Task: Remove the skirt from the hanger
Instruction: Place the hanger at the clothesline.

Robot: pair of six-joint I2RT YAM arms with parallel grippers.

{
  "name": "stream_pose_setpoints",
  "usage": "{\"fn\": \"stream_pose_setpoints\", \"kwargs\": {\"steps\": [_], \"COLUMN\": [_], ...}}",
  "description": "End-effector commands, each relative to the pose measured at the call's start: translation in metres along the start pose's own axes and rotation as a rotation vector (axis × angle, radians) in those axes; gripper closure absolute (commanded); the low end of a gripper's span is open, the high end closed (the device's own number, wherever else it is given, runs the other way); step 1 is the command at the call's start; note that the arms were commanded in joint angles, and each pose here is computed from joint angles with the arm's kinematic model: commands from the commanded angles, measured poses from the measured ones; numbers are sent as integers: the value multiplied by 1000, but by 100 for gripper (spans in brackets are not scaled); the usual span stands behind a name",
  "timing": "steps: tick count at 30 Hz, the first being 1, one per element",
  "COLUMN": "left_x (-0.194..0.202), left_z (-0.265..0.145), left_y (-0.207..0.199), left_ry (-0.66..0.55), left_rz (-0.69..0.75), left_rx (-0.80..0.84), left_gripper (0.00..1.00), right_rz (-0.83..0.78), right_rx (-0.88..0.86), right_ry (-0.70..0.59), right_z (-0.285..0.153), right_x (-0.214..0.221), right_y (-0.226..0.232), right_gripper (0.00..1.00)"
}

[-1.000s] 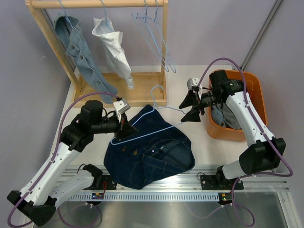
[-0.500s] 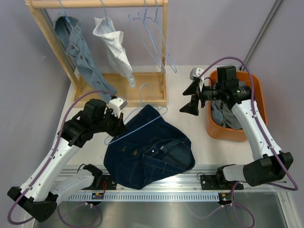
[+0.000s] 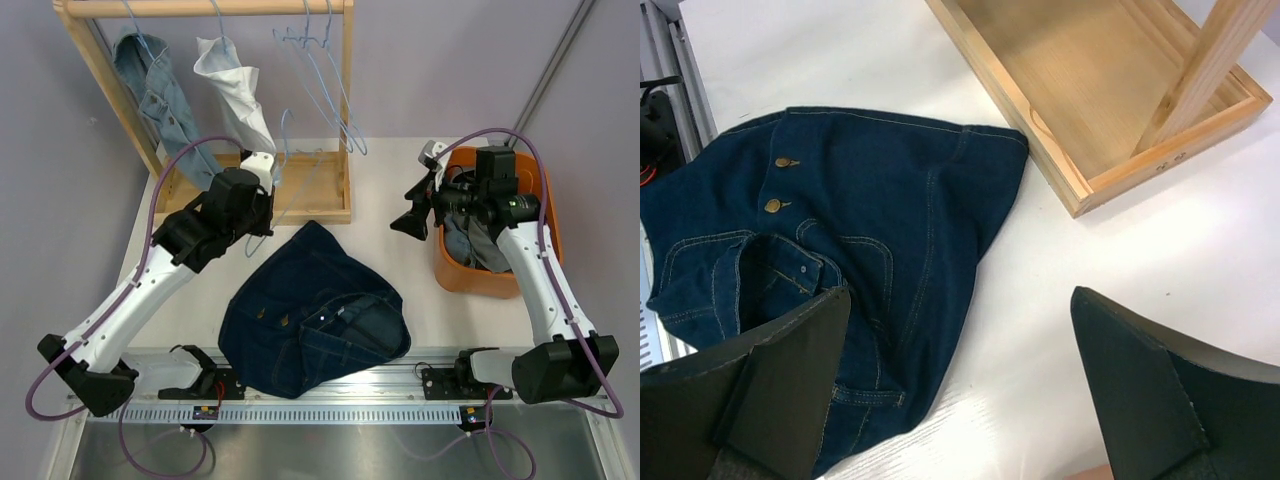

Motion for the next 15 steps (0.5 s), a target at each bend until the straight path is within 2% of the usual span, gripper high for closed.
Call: {"fn": "stream_pose_setpoints", "kwargs": {"steps": [1, 10, 15], "left_x": [-37, -83, -125], "left_z": [-8, 14, 14], "left_y": [21, 40, 55], "left_ry": [-114, -169, -242], "left_rz": [-88, -55, -84], "left_rx": [-178, -355, -410], "left_gripper": [100, 100, 100], "right_rz": [-23, -2, 3], "right_rx": [41, 54, 63], "right_ry": [-56, -66, -69], "right_z": [-9, -12, -14], "right_x": [-11, -9, -6], "right_y": [1, 0, 0], "right_gripper": [1, 0, 0]}}
Point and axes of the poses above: each gripper's point midway between its finger pads, its own z axis out along the fingers, its own y axis along the line the jaws close on, x = y × z, the point moved 5 cm from there along -z, back along the fingers, and after that the axes turned 15 degrees about z, right-handed, at the moved point
